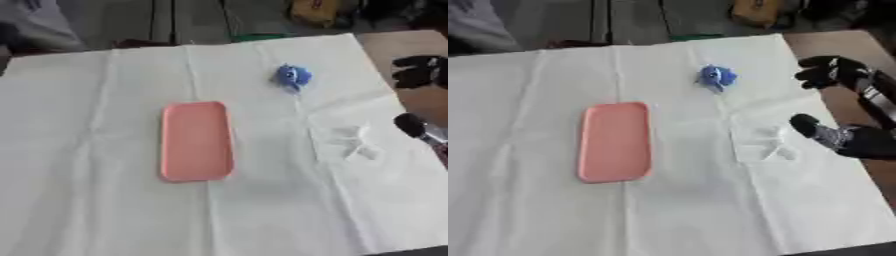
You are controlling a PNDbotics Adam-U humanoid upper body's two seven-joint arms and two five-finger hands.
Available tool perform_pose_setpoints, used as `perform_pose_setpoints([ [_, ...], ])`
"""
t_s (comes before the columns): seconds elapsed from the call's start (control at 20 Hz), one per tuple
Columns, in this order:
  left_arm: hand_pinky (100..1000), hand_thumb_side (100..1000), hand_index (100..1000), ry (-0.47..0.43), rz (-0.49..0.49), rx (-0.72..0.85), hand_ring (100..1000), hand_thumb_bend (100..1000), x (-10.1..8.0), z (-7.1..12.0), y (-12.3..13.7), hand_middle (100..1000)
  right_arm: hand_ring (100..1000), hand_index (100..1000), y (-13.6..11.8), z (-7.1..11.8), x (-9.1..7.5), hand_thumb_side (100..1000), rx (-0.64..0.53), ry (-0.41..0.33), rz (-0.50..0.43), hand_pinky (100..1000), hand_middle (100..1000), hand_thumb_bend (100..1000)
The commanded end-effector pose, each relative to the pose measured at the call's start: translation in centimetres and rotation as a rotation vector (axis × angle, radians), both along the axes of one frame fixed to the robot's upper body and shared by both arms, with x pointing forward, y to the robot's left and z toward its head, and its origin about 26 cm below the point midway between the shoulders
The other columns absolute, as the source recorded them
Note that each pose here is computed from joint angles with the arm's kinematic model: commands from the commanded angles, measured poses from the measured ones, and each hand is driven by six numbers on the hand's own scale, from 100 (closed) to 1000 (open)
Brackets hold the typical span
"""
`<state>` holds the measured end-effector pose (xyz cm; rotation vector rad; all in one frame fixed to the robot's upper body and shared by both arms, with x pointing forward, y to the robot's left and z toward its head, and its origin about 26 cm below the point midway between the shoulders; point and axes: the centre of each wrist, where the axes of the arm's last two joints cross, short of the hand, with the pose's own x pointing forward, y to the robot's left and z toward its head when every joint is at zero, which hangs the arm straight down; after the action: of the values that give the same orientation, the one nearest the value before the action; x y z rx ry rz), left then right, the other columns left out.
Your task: Pick up objects on the table and place them in the box.
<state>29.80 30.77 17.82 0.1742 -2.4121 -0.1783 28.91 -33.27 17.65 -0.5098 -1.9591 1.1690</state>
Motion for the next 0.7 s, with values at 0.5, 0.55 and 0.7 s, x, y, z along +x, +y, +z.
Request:
perform_pose_setpoints([
  [0.5, 667, 792, 787, -0.016, -0.004, 0.027, 647, 281, 0.0, 0.7, 0.1, 670, 790, 874, -1.3, 1.9, 1.0, 691, -0.151, -0.007, 0.020, 829, 890, 633],
  [0.55, 667, 792, 787, -0.014, -0.005, 0.029, 647, 280, 0.0, 0.6, 0.1, 670, 791, 875, -1.7, 1.9, 1.3, 689, -0.189, 0.010, 0.017, 830, 890, 637],
  [0.7, 666, 797, 787, -0.011, -0.005, 0.028, 646, 278, 0.0, 0.5, 0.2, 670, 802, 884, -2.8, 1.3, 2.2, 673, -0.259, 0.051, 0.007, 843, 891, 647],
])
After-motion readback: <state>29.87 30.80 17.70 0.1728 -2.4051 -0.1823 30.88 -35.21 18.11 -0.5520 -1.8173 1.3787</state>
